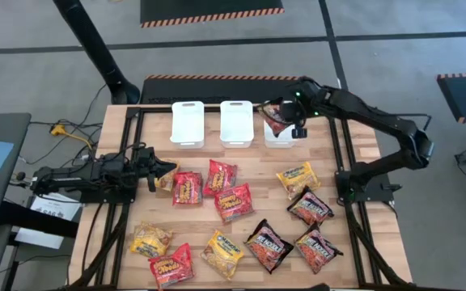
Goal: Sort Maruchan noodles
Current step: Put the black noodle pack into the right white bin
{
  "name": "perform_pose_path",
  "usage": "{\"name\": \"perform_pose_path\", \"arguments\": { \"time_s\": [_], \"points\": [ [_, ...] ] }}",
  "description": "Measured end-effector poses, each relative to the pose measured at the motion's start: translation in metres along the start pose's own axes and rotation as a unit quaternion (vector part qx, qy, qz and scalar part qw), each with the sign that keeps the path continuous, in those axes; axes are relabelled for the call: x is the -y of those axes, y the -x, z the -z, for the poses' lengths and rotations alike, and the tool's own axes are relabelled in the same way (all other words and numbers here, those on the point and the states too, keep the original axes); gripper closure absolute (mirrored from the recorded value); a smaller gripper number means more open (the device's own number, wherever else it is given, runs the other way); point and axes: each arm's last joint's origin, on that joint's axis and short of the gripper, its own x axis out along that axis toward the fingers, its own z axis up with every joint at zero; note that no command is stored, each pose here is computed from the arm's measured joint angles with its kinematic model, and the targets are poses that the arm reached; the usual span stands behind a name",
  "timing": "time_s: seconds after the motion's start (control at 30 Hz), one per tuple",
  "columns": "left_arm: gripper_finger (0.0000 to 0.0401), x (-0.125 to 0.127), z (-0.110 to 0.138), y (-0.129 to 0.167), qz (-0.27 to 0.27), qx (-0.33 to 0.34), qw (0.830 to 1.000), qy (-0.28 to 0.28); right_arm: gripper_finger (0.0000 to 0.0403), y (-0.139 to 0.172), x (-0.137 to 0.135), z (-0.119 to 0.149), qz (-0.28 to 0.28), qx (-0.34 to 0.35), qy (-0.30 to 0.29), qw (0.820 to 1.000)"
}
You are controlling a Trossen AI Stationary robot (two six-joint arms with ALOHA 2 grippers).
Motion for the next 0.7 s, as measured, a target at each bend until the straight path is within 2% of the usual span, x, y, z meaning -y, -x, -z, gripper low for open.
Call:
{"name": "perform_pose_path", "arguments": {
  "time_s": [0.13, 0.27, 0.4, 0.57, 0.7],
  "points": [
    [0.0401, 0.0, 0.0, 0.0, 0.0, 0.0, 1.0, 0.0, 0.0399, -0.02, 0.007, 0.004, 0.01, -0.058, 0.067, 0.996],
    [0.0401, 0.0, 0.0, 0.0, 0.0, 0.0, 1.0, 0.0, 0.0399, -0.044, 0.012, 0.011, 0.013, -0.127, 0.118, 0.985],
    [0.0401, 0.0, 0.0, 0.0, 0.0, 0.0, 1.0, 0.0, 0.0399, -0.066, 0.018, 0.019, 0.012, -0.175, 0.137, 0.975],
    [0.0401, 0.0, 0.0, 0.0, 0.0, 0.0, 1.0, 0.0, 0.0399, -0.088, 0.023, 0.022, 0.023, -0.189, 0.134, 0.973],
    [0.0401, 0.0, 0.0, 0.0, 0.0, 0.0, 1.0, 0.0, 0.0399, -0.099, 0.026, 0.022, 0.019, -0.21, 0.155, 0.965]
  ]
}}
